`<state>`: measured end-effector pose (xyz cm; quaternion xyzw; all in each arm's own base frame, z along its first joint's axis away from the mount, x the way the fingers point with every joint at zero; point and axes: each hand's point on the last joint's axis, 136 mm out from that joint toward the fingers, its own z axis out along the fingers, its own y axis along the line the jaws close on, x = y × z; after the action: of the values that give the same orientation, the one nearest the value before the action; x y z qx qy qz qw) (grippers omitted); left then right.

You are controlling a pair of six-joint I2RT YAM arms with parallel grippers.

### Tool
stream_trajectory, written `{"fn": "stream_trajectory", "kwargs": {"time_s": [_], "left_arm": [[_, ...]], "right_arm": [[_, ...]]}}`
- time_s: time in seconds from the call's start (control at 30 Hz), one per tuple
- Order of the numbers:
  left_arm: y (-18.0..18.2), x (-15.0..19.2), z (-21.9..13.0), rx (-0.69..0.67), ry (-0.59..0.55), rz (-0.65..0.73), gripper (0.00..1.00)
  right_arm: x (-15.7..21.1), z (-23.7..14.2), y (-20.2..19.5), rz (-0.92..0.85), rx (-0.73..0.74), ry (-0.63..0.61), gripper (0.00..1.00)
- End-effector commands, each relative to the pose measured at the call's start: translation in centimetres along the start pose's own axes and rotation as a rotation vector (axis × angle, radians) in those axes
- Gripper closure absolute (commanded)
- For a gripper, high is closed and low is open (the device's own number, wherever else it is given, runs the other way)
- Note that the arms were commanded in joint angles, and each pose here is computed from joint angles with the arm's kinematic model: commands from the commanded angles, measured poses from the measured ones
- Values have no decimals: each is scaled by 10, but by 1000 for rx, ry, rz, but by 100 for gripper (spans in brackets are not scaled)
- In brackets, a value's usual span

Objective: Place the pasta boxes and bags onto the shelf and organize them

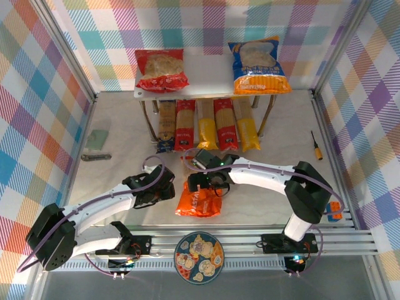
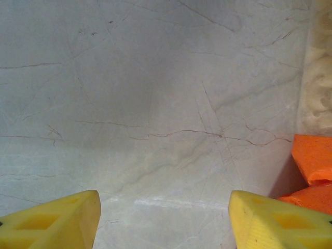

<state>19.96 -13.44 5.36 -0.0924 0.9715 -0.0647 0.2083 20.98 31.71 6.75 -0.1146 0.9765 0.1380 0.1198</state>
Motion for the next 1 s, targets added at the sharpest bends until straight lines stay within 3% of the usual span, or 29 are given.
{"fn": "stream_trajectory", "kwargs": {"time_s": [0.0,0.27,0.4,0.8,0.97], "left_arm": [[-2,-7,-6,9,-33,-9,33],[2,-10,-9,3,-49,-7,31],[5,-13,-13,2,-64,-8,30],[12,-20,-22,8,-89,-18,28],[11,-20,-22,14,-87,-18,28]], "right_arm": [[-1,6,11,16,-18,8,0],[5,28,5,1,54,75,0],[18,39,-6,-19,100,128,5],[51,42,-41,-24,160,234,43],[54,36,-55,-27,177,244,53]]}}
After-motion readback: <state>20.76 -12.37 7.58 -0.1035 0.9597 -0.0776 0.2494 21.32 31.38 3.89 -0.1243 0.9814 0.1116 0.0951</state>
